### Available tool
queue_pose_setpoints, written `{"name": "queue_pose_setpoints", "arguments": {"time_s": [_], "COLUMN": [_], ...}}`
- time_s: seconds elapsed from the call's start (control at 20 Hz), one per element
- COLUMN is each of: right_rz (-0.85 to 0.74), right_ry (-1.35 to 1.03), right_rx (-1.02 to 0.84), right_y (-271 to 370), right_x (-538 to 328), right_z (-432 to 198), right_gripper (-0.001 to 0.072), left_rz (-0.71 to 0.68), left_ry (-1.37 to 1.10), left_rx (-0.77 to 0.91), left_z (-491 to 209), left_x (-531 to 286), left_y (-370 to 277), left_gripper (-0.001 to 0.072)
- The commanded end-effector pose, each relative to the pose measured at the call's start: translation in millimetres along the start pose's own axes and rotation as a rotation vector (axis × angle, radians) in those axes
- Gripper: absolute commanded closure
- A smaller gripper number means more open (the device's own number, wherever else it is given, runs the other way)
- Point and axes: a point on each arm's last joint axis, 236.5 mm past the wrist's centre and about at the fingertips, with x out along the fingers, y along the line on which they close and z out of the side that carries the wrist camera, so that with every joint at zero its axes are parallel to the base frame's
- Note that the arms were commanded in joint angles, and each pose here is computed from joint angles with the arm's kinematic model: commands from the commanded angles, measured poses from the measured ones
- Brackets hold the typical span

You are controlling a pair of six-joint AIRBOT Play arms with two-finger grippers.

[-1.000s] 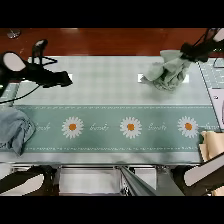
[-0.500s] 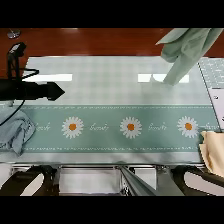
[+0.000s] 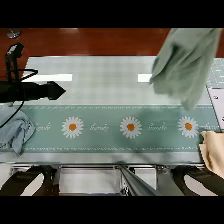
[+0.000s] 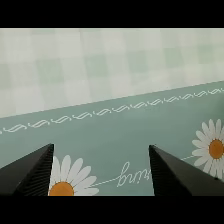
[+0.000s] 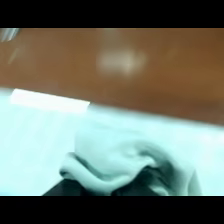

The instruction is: Fold the shirts.

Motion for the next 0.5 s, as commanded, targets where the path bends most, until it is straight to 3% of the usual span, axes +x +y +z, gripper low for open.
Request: {"name": "queue_pose_setpoints", "arguments": {"time_s": [0.0, 0.45], "right_rz": [0.175, 0.242], "right_ry": [0.218, 0.551], "right_rx": [-0.018, 0.245], "right_y": [80, 163], "right_x": [69, 232], "right_z": [-89, -293], "right_gripper": [0.0669, 0.0668], "left_rz": [0.001, 0.008], "left_ry": [0.016, 0.043], "left_rx": [-0.045, -0.061], "left_z": [-2, -6], "left_x": [5, 11], "left_y": [3, 10], "left_gripper": [0.0008, 0.0007]}}
